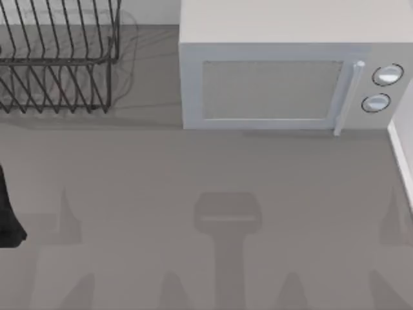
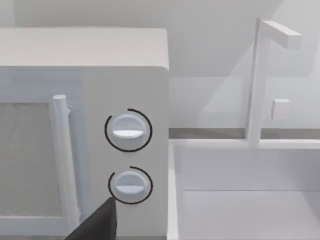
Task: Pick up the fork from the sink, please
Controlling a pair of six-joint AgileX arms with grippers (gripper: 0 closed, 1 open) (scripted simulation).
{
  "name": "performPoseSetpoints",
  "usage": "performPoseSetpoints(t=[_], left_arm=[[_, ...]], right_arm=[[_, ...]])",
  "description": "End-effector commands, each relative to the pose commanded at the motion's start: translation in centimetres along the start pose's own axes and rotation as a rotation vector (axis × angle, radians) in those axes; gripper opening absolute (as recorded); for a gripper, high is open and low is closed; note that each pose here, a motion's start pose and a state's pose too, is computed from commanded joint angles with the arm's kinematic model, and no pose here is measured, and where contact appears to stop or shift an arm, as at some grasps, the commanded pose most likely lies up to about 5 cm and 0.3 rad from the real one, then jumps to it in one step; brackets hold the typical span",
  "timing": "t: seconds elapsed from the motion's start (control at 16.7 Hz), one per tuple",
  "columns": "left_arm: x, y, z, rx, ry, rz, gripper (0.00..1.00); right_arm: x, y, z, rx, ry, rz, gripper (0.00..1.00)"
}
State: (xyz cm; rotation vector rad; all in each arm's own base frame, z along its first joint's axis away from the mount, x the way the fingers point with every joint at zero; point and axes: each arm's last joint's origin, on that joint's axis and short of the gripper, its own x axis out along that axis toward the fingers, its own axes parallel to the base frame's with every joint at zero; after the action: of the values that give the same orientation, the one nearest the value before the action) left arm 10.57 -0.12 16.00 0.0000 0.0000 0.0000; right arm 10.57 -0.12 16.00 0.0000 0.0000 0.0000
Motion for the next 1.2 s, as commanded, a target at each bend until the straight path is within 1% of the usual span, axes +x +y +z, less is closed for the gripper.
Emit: performPoseSetpoints(t=[0.18, 0.3, 0.48, 0.66, 0.78, 0.96, 1.08, 1.2], left_arm=[[0.0, 0.0, 0.0, 0.000, 0.000, 0.000, 1.00], [0.0, 0.0, 0.0, 0.000, 0.000, 0.000, 1.00], [0.0, 0.0, 0.0, 0.000, 0.000, 0.000, 1.00], [0.0, 0.0, 0.0, 0.000, 0.000, 0.000, 1.00], [0.0, 0.0, 0.0, 0.000, 0.000, 0.000, 1.00], [0.0, 0.0, 0.0, 0.000, 0.000, 0.000, 1.00], [0.0, 0.0, 0.0, 0.000, 0.000, 0.000, 1.00], [0.0, 0.0, 0.0, 0.000, 0.000, 0.000, 1.00]], right_arm=[[0.0, 0.0, 0.1, -0.001, 0.006, -0.001, 1.00], [0.1, -0.1, 0.9, -0.007, 0.040, -0.007, 1.00], [0.6, -0.3, 3.1, -0.023, 0.138, -0.023, 1.00], [2.2, -0.6, 6.1, -0.043, 0.284, -0.044, 1.00], [4.1, -0.9, 8.2, -0.056, 0.401, -0.057, 1.00], [8.2, -1.8, 10.9, -0.070, 0.596, -0.072, 1.00], [11.7, -2.6, 11.9, -0.075, 0.733, -0.078, 1.00], [15.5, -3.7, 12.1, -0.076, 0.871, -0.079, 1.00]])
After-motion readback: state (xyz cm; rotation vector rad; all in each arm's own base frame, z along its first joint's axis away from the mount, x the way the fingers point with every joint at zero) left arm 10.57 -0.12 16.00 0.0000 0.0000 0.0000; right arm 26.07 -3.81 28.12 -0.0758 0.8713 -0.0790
